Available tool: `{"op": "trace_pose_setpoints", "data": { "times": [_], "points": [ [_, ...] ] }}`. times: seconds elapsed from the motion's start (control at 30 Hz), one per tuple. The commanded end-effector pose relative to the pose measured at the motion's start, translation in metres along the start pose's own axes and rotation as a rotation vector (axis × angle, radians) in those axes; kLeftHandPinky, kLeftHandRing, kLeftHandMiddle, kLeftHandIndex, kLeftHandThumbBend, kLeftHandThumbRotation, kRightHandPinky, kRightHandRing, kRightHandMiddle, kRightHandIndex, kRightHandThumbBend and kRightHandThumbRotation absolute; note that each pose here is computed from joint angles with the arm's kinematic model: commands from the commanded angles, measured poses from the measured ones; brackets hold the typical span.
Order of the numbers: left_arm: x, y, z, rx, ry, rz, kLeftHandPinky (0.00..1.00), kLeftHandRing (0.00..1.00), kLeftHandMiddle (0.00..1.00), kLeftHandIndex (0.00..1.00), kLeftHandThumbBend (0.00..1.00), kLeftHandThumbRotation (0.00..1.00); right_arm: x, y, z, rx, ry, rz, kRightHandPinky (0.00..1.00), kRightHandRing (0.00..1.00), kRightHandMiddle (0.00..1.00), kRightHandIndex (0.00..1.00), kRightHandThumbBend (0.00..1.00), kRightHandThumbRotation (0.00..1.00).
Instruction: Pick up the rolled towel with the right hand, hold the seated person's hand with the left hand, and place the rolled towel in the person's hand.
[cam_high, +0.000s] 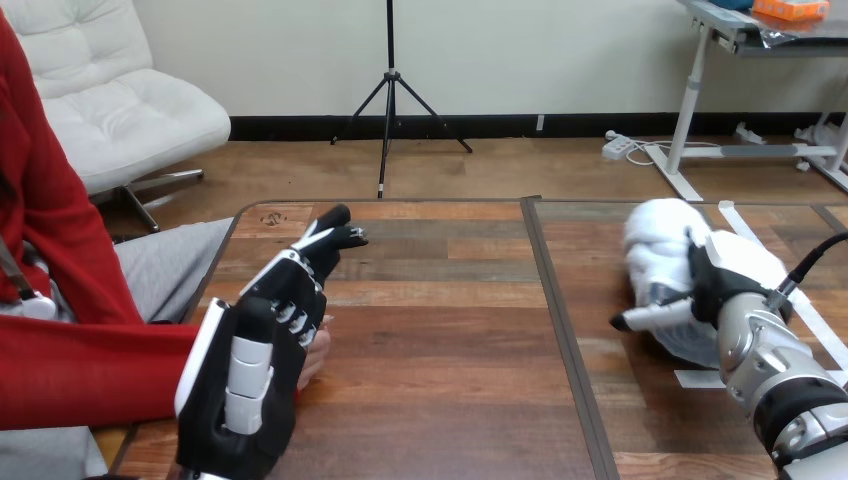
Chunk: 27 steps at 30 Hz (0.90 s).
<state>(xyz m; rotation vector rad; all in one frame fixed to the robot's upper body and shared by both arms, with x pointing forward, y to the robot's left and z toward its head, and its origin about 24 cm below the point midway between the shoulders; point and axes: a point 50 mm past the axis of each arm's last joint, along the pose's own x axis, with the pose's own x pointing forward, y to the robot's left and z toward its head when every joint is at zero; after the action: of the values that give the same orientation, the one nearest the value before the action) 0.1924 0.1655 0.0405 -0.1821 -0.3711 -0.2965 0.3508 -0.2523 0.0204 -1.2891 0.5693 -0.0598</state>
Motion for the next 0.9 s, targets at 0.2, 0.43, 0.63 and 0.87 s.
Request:
{"op": "trace_pose_setpoints", "data": {
  "times": [0.2, 0.43, 0.63, 0.87],
  "points": [
    [0.0114, 0.001, 0.0195, 0.027, -0.1, -0.032, 1.0, 1.0, 0.94, 0.71, 0.82, 0.91, -0.0024, 0.0116, 0.0049, -0.09, 0.033, 0.058, 0.53, 0.65, 0.73, 0.8, 1.0, 0.45],
    [0.0102, 0.003, 0.0205, 0.034, -0.111, -0.026, 1.0, 0.99, 0.94, 0.7, 0.78, 0.91, -0.0033, 0.0144, 0.0039, -0.106, 0.043, 0.037, 0.47, 0.6, 0.69, 0.78, 1.0, 0.34],
    [0.0096, 0.0044, 0.0207, 0.034, -0.118, -0.02, 1.0, 0.99, 0.94, 0.68, 0.76, 0.92, -0.0039, 0.0165, 0.0027, -0.079, 0.04, 0.025, 0.44, 0.56, 0.64, 0.74, 1.0, 0.24],
    [0.0088, 0.0051, 0.0211, 0.021, -0.123, -0.007, 1.0, 0.99, 0.93, 0.66, 0.76, 0.92, -0.0041, 0.0174, 0.0016, -0.022, 0.022, 0.005, 0.37, 0.49, 0.57, 0.64, 0.99, 0.09]
  ]
}}
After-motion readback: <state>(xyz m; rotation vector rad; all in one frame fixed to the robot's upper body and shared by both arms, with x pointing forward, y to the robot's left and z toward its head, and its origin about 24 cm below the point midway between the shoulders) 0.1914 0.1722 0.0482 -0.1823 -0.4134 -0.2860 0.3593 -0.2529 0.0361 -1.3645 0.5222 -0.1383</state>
